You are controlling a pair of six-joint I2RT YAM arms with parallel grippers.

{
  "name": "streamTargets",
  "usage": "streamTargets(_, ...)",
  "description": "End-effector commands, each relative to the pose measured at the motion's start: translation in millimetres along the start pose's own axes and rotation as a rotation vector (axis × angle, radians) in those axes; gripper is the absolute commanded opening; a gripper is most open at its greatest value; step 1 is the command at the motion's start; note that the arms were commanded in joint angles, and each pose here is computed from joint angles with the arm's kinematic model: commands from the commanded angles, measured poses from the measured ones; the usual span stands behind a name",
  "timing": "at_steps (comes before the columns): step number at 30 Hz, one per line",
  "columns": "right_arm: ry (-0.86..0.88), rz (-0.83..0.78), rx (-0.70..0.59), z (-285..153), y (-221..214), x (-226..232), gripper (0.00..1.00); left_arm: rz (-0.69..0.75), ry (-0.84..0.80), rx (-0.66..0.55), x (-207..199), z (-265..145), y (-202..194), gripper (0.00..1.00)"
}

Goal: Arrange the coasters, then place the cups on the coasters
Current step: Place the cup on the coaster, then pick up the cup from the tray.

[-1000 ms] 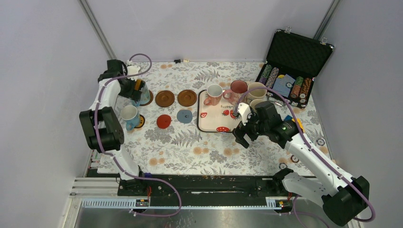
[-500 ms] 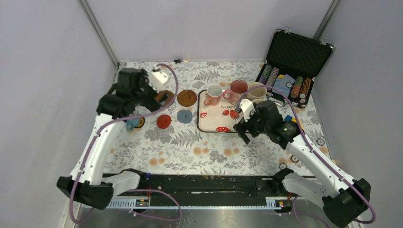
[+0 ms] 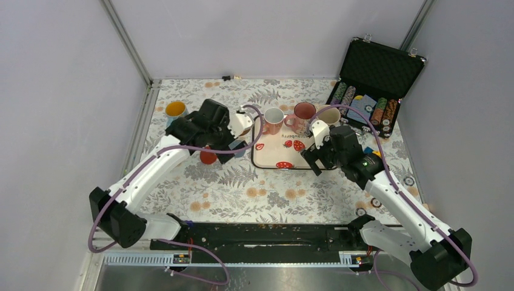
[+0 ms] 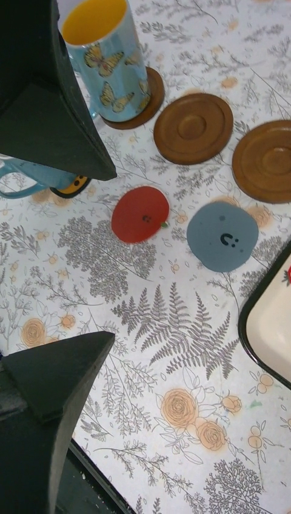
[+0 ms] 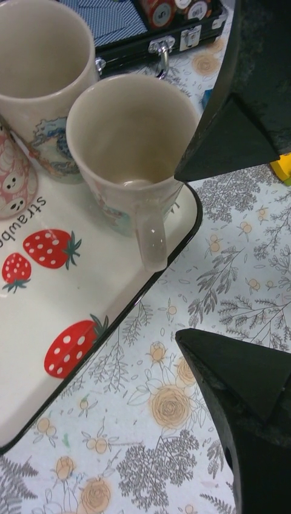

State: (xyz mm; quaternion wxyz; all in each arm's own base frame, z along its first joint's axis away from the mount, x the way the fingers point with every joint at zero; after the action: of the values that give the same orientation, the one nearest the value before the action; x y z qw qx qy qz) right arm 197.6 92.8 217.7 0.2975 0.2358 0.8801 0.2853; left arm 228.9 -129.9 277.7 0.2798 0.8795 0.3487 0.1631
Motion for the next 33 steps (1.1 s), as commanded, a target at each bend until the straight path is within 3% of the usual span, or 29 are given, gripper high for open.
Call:
streamTargets(1,-0.102,0.032,-0.012,-1.5,0.7,-11.8,1.00,0.001,0.018,-0.020,-5.2,13.3,12.8,0.99)
streamTargets(11,-0.358,0.097,0.073,-1.4,-7.7,-38.7,1.00,0.028,-0.002,-0.028,-12.3,11.7,2.3,0.99)
streamTargets(17,-0.376,0.140,0.037,-6.1,-3.6,-41.9,1.00,0.017,0.120,0.017,-5.8,-12.0,-28.9,0.99)
streamTargets(24,-0.200,0.230,-0.019,0.6,38.5,-48.3,1.00,-0.099,0.336,-0.196,3.9,-46.1,-84.0,0.99)
streamTargets(29,-0.104,0.329,0.090,37.9,64.7,-55.6,0.96,-0.262,0.377,-0.442,5.1,-65.2,-114.8,0.99)
streamTargets(33,-0.229,0.194,0.201,75.3,80.9,-58.4,1.00,-0.328,0.364,-0.519,-2.1,-57.3,-133.6,0.99)
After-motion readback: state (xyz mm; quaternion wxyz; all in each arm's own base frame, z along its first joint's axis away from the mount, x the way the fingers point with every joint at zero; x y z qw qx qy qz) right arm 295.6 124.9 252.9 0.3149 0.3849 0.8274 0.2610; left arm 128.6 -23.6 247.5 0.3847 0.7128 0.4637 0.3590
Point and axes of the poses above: each gripper's point midway between its finger pads, its own z axis out along the fingers, its own x axis along the line the jaws close on, y = z × x, the point moved 9 cm from there along -z, back along the fingers, and after that the axes turned 14 degrees about -z, right-handed, at the moved point
